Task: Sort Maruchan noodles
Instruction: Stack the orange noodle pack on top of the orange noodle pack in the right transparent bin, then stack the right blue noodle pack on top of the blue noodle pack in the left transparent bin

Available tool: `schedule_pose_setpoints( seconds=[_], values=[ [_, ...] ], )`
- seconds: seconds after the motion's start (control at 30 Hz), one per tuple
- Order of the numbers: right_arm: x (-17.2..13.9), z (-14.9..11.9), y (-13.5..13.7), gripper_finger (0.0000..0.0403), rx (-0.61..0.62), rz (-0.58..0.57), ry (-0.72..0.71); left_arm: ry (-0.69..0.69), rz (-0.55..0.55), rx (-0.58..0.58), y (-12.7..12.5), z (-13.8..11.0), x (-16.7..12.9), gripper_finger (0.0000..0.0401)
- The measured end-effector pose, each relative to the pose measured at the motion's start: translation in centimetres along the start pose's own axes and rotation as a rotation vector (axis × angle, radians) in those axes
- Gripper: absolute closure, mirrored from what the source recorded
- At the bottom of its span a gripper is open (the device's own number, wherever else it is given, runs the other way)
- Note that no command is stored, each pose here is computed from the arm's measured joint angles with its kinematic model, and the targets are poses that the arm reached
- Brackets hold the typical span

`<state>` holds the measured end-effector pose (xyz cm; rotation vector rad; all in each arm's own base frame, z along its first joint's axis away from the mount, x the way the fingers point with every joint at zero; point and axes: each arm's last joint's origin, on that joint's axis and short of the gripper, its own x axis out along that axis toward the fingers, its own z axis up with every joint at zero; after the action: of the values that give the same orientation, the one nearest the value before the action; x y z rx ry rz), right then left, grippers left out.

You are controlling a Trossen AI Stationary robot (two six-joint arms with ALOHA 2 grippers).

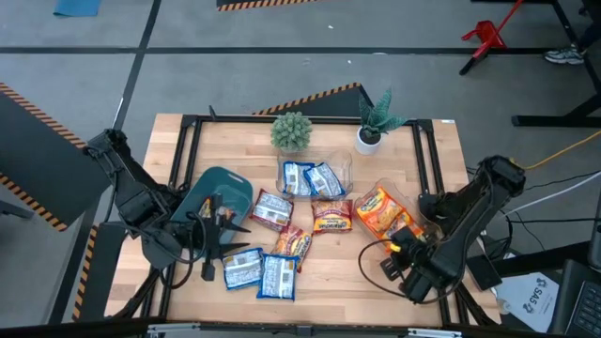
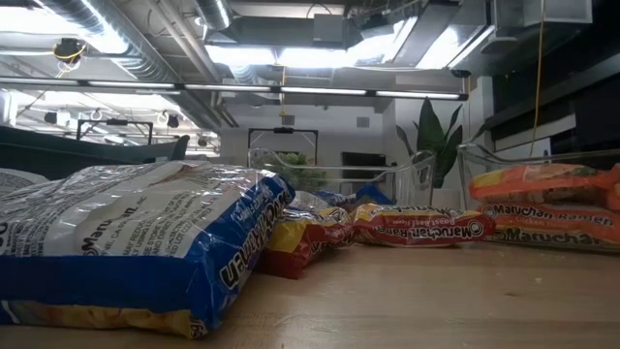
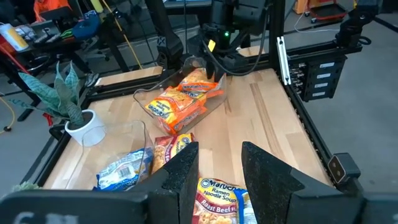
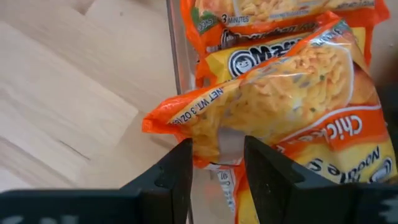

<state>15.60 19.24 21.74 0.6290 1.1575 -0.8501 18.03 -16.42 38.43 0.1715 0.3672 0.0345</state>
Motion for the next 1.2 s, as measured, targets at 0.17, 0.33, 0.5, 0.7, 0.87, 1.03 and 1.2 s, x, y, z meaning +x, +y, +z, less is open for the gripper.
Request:
schedule_pose_setpoints(
  seconds=[0.17,0.33,0.5,0.7,0.87,1.03,1.2],
  values=[
    [0.4,-0.2,0.2,0.0276,0.021,-0.007,-0.017,0.0,0.0,-0.005,0.0,0.0,0.0,0.0284],
    [-0.4,0.3,0.4,0.0276,0.016,0.036,-0.112,0.0,0.002,-0.004,0.0,0.0,0.0,0.0284],
    [-4.4,2.1,0.0,0.0276,-0.006,0.047,-0.271,-0.002,0.011,-0.004,0.0,0.0,0.0,0.0284],
    [-7.9,3.6,1.3,0.0276,-0.054,0.235,-0.526,0.003,-0.01,-0.006,0.0,0.0,0.0,0.0284],
    [-7.5,4.8,5.1,0.0276,-0.213,0.391,-0.525,0.016,-0.066,-0.021,-0.2,0.0,0.0,0.0284],
    [-6.1,7.8,10.8,0.0276,-0.415,0.617,-0.53,0.031,-0.121,-0.04,-0.4,-0.1,0.0,0.0284],
    [-2.9,10.5,15.4,0.0276,-0.558,0.776,-0.558,0.055,-0.197,-0.085,-0.6,-0.1,-0.1,0.0284]
  ],
)
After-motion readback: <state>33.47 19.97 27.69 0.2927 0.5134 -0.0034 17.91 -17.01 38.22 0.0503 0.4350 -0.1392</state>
